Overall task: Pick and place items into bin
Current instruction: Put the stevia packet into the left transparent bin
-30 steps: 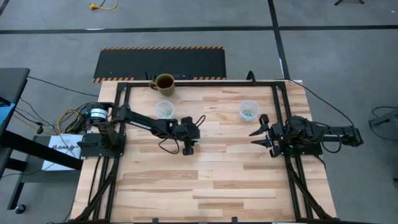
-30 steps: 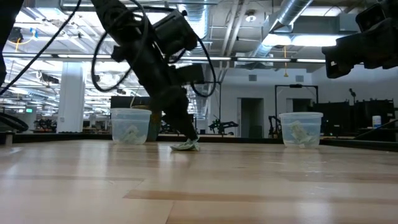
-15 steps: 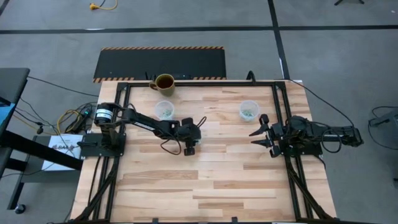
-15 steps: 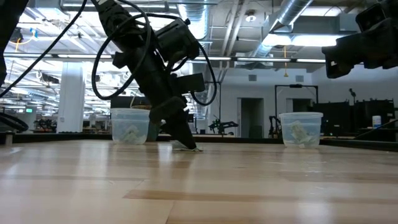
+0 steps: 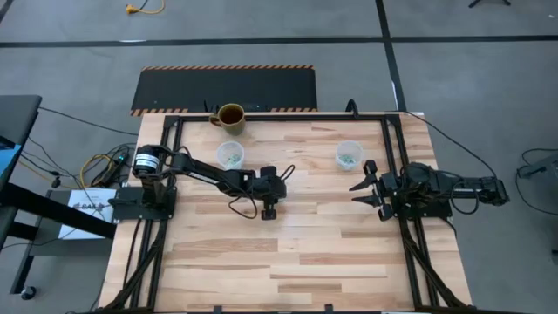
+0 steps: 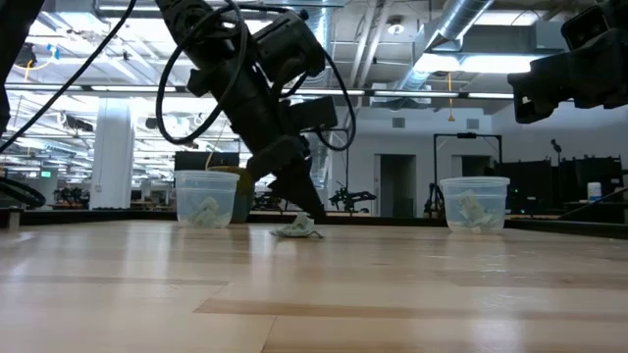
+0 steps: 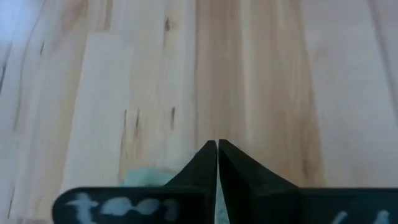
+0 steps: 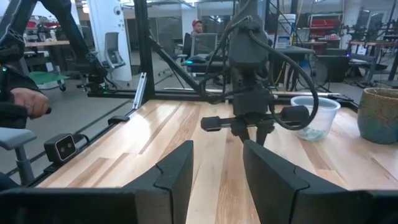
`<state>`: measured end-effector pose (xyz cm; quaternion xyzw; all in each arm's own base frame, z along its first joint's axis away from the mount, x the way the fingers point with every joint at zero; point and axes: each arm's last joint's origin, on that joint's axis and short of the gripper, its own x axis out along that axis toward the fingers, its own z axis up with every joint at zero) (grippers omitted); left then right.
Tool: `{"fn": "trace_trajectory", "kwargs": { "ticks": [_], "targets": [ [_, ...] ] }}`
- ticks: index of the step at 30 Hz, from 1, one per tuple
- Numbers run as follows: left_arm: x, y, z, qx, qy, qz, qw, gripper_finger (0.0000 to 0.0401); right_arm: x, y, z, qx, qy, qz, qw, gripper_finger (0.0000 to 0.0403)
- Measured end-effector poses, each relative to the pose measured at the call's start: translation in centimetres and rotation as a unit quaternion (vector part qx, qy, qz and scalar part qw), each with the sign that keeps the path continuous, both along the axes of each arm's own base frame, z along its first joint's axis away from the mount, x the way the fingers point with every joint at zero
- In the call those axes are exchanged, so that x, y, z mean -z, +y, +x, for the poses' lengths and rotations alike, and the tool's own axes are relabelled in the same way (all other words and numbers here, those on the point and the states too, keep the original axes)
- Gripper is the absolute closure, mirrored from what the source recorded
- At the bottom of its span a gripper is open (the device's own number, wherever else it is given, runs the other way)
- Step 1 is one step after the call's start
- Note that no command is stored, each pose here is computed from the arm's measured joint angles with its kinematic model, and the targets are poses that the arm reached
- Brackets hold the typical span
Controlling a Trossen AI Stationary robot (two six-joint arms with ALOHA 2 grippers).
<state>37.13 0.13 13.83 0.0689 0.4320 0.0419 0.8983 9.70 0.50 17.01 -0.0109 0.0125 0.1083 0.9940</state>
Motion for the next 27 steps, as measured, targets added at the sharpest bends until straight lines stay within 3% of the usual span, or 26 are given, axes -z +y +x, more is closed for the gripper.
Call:
{"fn": "trace_trajectory", "kwargs": {
  "ticks": [10,14,19,27],
  "targets": [
    [-1.2,-0.9,0.9,0.016,-0.018,0.003,1.0,0.0399,0.0,0.0,0.0,0.0,0.0,0.0,1.0,0.0268],
    [-0.9,-1.0,0.5,0.019,0.006,0.003,1.0,0.0394,0.0,0.0,0.0,0.0,0.0,0.0,1.0,0.027],
    [-0.5,-1.0,0.0,0.018,0.039,0.003,0.999,0.0365,0.0,0.0,0.0,0.0,0.0,0.0,1.0,0.0269],
    [-0.6,-0.9,0.1,0.007,0.034,0.013,0.999,0.0307,0.0,0.0,0.0,0.0,0.0,0.0,1.0,0.027]
  ]
}}
